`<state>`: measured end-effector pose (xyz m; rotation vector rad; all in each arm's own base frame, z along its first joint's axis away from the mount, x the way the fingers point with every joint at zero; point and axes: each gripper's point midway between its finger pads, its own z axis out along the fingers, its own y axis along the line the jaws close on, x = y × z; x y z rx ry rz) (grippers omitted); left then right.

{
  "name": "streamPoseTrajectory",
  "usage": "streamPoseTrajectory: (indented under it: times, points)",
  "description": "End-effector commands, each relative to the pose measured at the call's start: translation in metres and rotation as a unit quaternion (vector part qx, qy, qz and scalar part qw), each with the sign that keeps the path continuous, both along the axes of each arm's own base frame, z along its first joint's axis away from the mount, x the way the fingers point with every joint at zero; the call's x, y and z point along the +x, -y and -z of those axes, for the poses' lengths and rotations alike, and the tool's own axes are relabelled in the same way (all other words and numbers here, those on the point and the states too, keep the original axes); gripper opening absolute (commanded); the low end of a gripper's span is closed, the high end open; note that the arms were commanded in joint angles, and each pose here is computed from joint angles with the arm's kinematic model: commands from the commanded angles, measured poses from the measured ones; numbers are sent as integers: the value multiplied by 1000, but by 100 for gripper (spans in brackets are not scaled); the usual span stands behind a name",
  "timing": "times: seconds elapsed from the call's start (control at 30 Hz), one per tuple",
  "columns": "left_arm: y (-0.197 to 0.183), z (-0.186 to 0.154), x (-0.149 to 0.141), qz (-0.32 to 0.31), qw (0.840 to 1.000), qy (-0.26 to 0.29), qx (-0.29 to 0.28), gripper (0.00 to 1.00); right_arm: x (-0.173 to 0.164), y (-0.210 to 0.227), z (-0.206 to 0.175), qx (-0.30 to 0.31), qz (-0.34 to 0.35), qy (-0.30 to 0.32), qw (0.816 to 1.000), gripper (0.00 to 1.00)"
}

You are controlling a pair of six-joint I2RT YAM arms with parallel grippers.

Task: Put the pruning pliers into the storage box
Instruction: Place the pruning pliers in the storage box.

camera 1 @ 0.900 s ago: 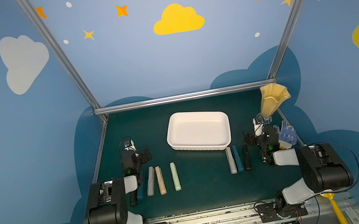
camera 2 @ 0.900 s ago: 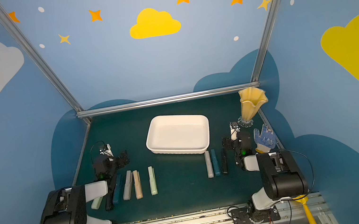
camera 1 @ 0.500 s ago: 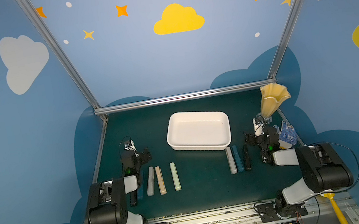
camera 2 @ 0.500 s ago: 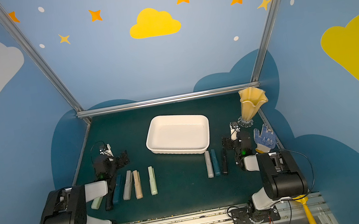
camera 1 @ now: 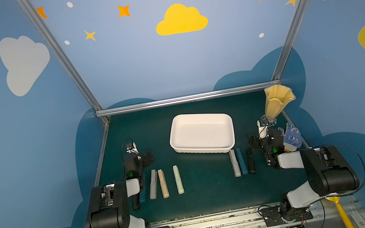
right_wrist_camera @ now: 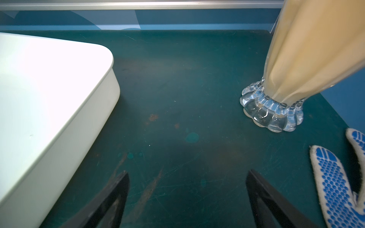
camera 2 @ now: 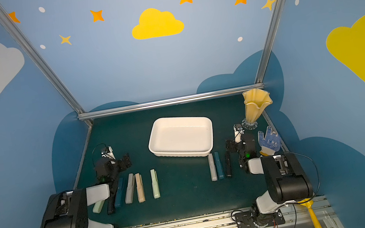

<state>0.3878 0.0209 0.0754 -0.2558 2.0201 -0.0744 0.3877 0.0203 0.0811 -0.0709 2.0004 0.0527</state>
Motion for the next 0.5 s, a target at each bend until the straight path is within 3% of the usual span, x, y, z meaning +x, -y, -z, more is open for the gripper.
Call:
streamPoseTrajectory:
  times: [0.0,0.2,0.27,0.33,0.47]
  points:
    - [-1,-4,7,0,1000,8,-4,100,7,0,-7,9,-2,11,1000,90]
    - [-10,-11,7,-26,1000,9,-8,100,9,2,-12,6,10,16,1000,86]
    - [-17,-26,9,-47,999,-6,-6,100,16,6,-25,2,21,8,1000,82]
    - [-17,-43,8,-49,999,-10,1,99,18,2,-34,-1,10,-45,999,76]
    - [-12,-92,6,-73,996,41,16,97,28,-12,-72,-6,-1,-49,999,73]
